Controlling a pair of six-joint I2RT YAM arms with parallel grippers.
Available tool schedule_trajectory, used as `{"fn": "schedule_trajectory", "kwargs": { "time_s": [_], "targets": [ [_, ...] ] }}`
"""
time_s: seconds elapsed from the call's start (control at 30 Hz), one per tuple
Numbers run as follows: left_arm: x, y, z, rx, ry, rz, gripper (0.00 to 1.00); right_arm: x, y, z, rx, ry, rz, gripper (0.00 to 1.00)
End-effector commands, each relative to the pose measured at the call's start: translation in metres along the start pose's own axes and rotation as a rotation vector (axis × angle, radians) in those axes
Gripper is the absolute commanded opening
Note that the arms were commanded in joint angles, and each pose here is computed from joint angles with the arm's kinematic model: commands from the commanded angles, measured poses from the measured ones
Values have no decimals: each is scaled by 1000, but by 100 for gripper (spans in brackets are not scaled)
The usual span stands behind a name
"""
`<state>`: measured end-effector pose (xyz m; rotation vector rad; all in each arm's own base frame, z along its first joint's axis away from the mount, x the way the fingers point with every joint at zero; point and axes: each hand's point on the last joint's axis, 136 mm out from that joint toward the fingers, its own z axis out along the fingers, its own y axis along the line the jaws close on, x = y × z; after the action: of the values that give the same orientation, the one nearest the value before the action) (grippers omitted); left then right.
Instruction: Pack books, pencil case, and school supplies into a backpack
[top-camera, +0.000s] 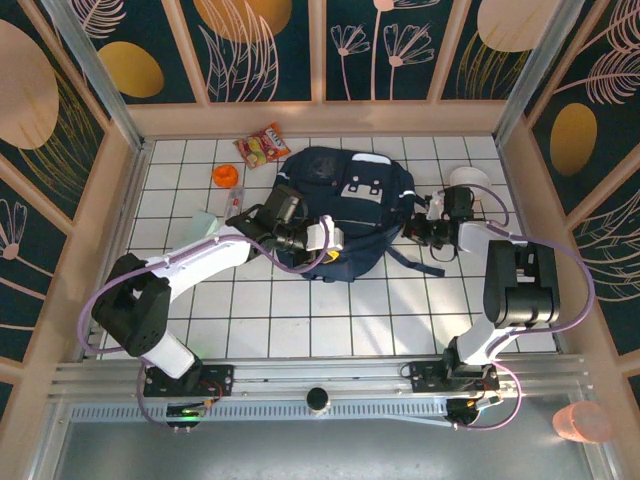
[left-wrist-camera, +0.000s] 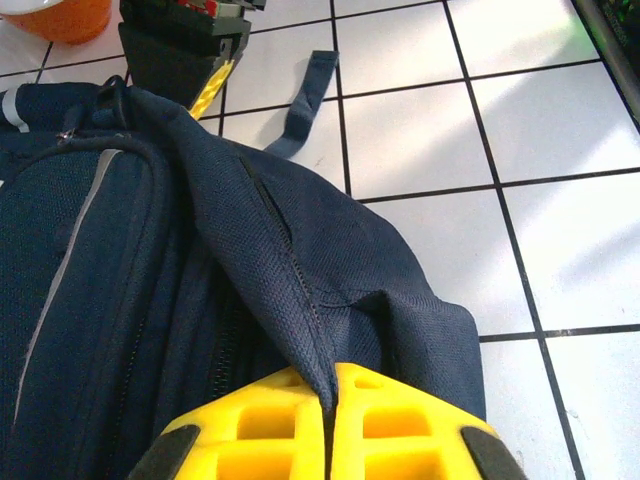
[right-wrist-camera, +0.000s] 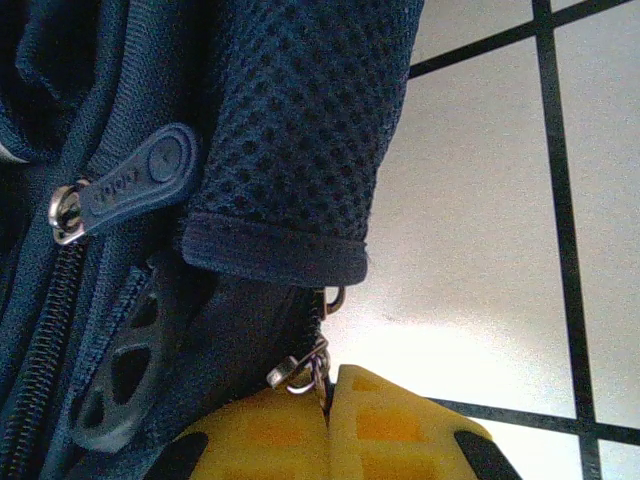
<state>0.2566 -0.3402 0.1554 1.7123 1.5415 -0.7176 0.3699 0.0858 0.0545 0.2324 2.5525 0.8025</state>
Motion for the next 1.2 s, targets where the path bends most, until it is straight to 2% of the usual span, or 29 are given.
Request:
{"fn": "schedule_trajectory", "kwargs": {
  "time_s": [0.0,0.23,0.33,0.47,0.57,0.67,0.8,0.93,1.03,1.07,1.1,1.17],
  "targets": [
    [-22,-24,-28,88,-59,13,0,-56,-68,-30,261,-222,42,0],
    [-24,-11,-31,4,-71,22,0,-52,-71,-43,286,-226,27,0],
    [-27,5,-30,-66,-75,-14,0,-51,-58,-46,237,-214,6,2],
    [-40,26,-34,-156,-123,-62,0,-40,-28,-56,140,-191,-26,30],
    [-49,36,-38,-208,-157,-71,0,-24,-27,-69,160,-193,-27,39],
    [-62,43,-43,-234,-206,-78,0,-7,-24,-76,151,-194,-35,41],
    [-78,51,-53,-239,-253,-86,0,6,-10,-83,65,-234,-11,42],
    [-87,58,-59,-242,-277,-101,0,8,8,-82,-57,-273,42,42],
    [-87,62,-58,-245,-268,-114,0,5,15,-83,-90,-292,61,42],
    [-87,60,-57,-225,-263,-118,4,2,17,-85,-92,-301,63,42],
    [-89,56,-55,-202,-263,-116,13,-2,19,-88,-93,-312,59,42],
    [-94,48,-55,-161,-270,-102,46,-8,21,-93,-78,-324,50,42]
  ]
}}
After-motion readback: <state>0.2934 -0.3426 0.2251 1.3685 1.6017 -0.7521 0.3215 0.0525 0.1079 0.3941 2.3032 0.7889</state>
